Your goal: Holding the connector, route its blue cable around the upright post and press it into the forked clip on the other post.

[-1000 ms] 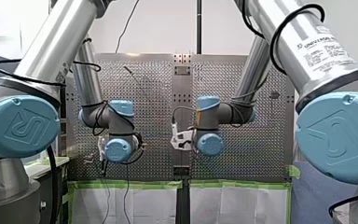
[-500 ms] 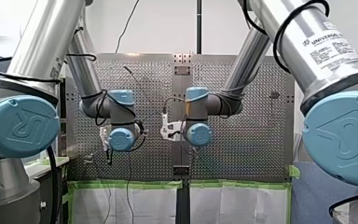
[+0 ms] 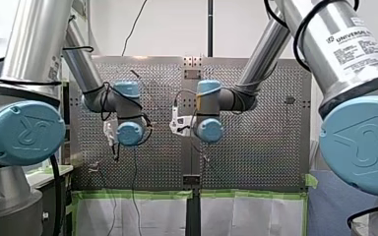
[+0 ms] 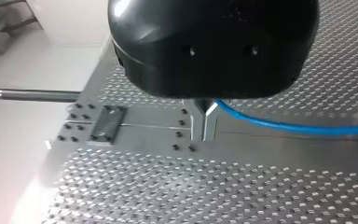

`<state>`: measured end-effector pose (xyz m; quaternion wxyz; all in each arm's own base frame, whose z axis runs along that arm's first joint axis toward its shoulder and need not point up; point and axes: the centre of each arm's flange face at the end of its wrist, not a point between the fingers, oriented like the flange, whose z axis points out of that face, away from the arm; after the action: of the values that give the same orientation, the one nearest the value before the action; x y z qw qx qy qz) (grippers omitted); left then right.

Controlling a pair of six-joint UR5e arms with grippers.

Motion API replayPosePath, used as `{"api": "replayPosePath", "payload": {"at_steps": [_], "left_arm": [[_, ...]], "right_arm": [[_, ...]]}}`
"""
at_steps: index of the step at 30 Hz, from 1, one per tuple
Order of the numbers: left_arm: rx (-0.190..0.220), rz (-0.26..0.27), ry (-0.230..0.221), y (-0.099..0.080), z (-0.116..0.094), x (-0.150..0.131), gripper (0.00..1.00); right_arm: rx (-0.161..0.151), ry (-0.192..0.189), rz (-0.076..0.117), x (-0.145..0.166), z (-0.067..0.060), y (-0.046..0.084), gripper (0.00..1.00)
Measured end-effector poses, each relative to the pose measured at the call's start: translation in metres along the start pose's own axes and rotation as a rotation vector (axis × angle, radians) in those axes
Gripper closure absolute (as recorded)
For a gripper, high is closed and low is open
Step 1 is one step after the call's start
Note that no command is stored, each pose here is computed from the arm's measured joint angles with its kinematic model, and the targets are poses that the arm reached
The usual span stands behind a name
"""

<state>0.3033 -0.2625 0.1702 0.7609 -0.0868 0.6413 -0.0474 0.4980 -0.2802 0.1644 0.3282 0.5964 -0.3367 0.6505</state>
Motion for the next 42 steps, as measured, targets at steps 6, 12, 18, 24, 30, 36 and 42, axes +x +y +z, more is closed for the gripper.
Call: {"api": "replayPosePath", "payload": {"at_steps": [6, 12, 18, 24, 30, 36, 42], "left_arm": [[-0.010, -0.010, -0.013, -0.007, 0.017, -0.013, 1.00], [-0.028, -0.013, -0.010, -0.007, 0.030, -0.017, 1.00], [-0.059, -0.018, -0.009, 0.000, 0.038, -0.018, 1.00], [-0.107, -0.009, 0.005, 0.013, 0.047, -0.018, 1.00], [-0.133, -0.019, 0.005, 0.028, 0.058, -0.029, 1.00], [-0.140, -0.015, -0.002, 0.043, 0.069, -0.050, 1.00], [-0.146, -0.015, -0.008, 0.056, 0.077, -0.069, 1.00]], "right_arm": [[0.002, 0.041, 0.011, 0.030, 0.009, -0.003, 1.00], [0.000, 0.057, 0.015, 0.054, 0.016, -0.005, 1.00], [0.000, 0.062, 0.015, 0.066, 0.021, -0.006, 1.00], [-0.001, 0.059, 0.009, 0.075, 0.027, -0.008, 1.00], [-0.002, 0.058, -0.001, 0.092, 0.040, -0.012, 1.00], [-0.002, 0.054, -0.014, 0.108, 0.050, -0.016, 1.00], [0.001, 0.057, -0.017, 0.116, 0.053, -0.019, 1.00]]}}
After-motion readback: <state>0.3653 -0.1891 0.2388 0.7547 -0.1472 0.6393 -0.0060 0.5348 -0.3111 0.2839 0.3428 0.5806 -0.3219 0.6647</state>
